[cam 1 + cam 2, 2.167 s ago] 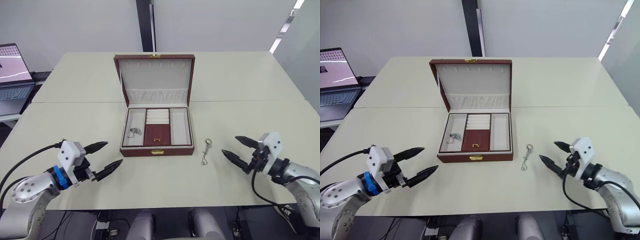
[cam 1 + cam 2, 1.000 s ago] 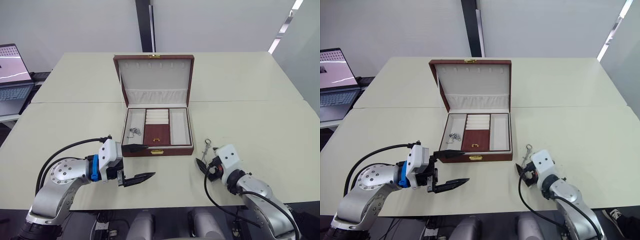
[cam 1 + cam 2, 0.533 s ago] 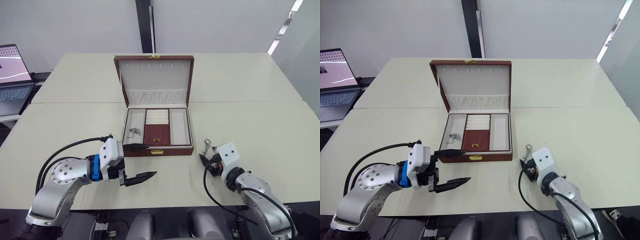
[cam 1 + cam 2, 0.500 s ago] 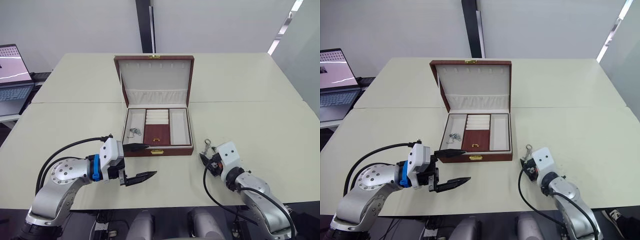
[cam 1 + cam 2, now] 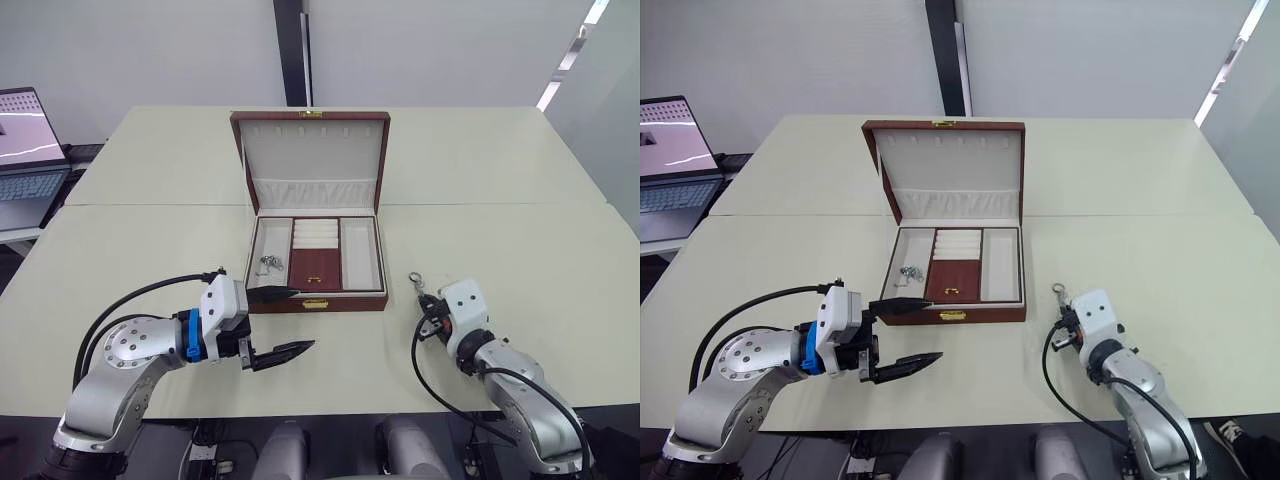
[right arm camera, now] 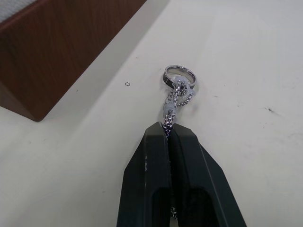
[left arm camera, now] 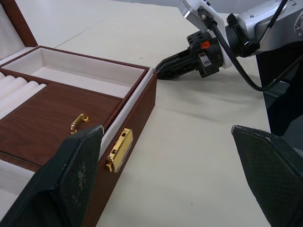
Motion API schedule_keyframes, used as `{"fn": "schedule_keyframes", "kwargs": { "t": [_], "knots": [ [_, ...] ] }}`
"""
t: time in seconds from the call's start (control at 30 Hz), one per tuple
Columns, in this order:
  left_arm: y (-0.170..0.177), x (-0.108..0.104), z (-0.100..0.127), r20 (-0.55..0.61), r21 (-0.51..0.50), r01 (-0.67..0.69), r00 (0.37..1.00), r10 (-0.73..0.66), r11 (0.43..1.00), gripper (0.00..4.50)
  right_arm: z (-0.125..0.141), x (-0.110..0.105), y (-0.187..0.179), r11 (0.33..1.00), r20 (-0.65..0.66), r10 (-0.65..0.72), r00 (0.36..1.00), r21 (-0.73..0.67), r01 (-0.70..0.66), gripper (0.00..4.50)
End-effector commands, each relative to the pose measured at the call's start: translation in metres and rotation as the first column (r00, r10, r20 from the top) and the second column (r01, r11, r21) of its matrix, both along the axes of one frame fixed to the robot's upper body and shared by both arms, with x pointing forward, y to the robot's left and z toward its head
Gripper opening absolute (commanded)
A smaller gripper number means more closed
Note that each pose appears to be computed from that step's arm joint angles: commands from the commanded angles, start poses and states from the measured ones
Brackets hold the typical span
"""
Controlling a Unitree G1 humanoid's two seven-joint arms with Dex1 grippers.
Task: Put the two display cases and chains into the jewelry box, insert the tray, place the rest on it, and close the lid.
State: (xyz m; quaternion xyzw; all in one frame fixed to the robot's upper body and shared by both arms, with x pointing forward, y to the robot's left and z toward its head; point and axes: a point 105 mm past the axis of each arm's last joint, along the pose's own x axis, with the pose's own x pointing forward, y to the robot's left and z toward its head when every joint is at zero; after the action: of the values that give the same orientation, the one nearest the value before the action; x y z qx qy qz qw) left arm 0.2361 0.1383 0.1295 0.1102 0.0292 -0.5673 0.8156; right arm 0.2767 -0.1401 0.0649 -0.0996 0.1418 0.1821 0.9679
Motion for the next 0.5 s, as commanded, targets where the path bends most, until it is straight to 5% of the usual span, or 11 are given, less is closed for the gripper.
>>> {"fn": "schedule_keyframes", "kwargs": {
  "t": [0.03,0.5],
  "knots": [
    [-0.006,-0.002,0.010,0.039,-0.019,0.028,0.999,-0.028,0.999,4.50,-0.006,0.000,-0.009,0.999,-0.013,-0.031,0.999,-0.008,0.031,0.01],
    [0.005,-0.002,0.000,0.030,-0.069,-0.100,0.994,0.102,0.993,4.50,0.062,0.004,0.000,0.982,0.248,0.098,0.964,0.131,-0.134,0.01]
  ]
}}
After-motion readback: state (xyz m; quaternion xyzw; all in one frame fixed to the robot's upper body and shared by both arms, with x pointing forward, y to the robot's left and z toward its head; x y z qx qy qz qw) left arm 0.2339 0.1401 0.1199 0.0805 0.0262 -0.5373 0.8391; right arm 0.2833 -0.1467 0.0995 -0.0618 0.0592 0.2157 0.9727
